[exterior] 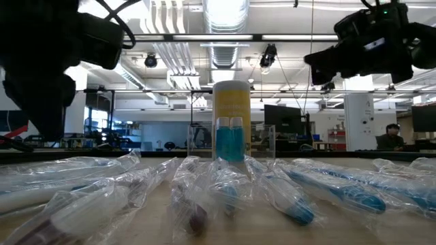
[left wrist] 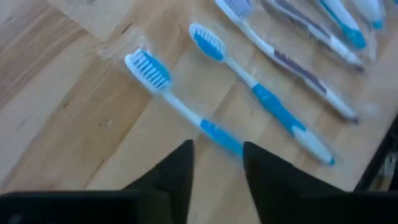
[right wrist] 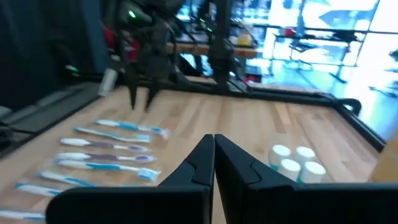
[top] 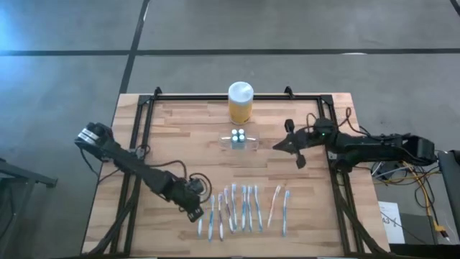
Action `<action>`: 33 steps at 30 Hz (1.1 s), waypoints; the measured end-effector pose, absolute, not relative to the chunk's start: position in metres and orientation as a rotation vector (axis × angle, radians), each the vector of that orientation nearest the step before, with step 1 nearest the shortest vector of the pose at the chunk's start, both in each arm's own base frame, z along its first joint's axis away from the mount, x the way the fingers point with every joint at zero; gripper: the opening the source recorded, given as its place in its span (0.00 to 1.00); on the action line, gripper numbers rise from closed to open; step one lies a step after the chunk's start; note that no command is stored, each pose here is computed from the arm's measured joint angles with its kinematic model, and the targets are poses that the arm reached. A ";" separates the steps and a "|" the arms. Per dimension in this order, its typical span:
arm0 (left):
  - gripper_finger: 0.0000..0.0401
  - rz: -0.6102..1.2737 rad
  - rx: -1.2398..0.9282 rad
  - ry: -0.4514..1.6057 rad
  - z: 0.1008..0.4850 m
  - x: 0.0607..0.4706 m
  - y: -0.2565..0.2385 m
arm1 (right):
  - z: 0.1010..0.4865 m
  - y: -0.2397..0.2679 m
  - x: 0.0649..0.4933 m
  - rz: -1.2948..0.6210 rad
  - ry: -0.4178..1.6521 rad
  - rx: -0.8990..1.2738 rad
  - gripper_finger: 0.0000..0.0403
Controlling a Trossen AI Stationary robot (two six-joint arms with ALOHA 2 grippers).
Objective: Pick & Place toothbrushing station
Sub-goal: Put the blue toothbrush into the transparent organizer
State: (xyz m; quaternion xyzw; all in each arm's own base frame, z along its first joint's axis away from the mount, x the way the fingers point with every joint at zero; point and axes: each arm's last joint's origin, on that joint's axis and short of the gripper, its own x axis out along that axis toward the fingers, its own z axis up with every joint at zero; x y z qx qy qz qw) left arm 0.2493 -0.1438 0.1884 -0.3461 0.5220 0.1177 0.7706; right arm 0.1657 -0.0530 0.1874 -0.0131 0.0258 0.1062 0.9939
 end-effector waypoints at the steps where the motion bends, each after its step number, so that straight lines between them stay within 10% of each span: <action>1: 0.40 0.283 -0.769 1.138 0.189 0.253 -0.144 | 0.188 -0.054 0.162 0.240 0.043 -0.015 0.02; 7: 0.57 0.417 -0.815 1.191 0.193 0.264 -0.150 | 0.195 -0.050 0.147 0.376 -0.017 -0.003 0.02; 22: 0.58 0.586 -0.716 1.320 0.160 0.290 -0.148 | 0.198 -0.047 0.142 0.372 -0.042 -0.025 0.02; 33: 0.32 0.518 -0.615 1.394 0.154 0.288 -0.127 | 0.195 -0.048 0.142 0.352 -0.035 -0.056 0.02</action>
